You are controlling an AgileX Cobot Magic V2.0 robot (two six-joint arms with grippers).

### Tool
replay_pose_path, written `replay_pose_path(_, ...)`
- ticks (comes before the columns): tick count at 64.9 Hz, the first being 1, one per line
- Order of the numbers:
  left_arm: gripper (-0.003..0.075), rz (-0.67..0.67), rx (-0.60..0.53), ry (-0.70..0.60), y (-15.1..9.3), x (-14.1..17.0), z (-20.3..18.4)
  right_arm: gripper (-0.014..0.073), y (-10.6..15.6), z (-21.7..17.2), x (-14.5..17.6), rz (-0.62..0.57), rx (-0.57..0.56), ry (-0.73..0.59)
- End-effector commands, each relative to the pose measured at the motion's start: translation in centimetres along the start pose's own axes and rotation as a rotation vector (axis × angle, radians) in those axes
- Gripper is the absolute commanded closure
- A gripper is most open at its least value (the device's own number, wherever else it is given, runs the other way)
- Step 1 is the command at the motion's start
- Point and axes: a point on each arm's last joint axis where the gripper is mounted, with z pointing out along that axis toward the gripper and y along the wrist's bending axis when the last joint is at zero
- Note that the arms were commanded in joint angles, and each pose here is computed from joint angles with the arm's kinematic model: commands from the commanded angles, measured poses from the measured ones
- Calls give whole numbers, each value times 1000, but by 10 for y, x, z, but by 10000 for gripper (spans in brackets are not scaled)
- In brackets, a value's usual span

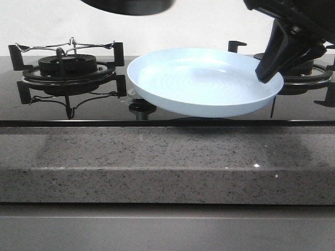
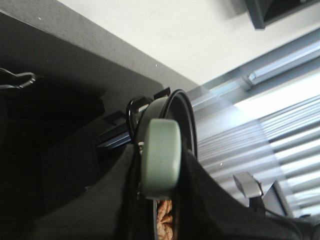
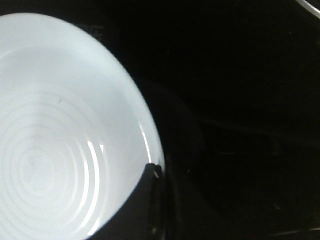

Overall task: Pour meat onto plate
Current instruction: 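Lift the black pan with the left gripper toward the held plate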

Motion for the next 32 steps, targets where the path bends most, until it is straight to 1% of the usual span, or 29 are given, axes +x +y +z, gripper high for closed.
replay_pose_path(1, 741, 43, 88, -53, -40, -1, -1, 655, 8, -16, -9, -12, -24, -85)
replay_pose_path(5, 741, 63, 93, -42, -45, 3, 3, 655, 8, -16, -9, -12, -24, -85)
replay_pose_path(17, 741, 171, 115, -26, -73, 17, 11, 655, 8, -16, -9, -12, -24, -85)
replay_pose_path(27, 741, 332, 7, -43, -93, 28, 8, 655, 8, -16, -9, -12, -24, -85)
replay_pose_path(32, 741, 407, -21, -43, -104, 34, 6, 655, 8, -16, -9, -12, -24, -85)
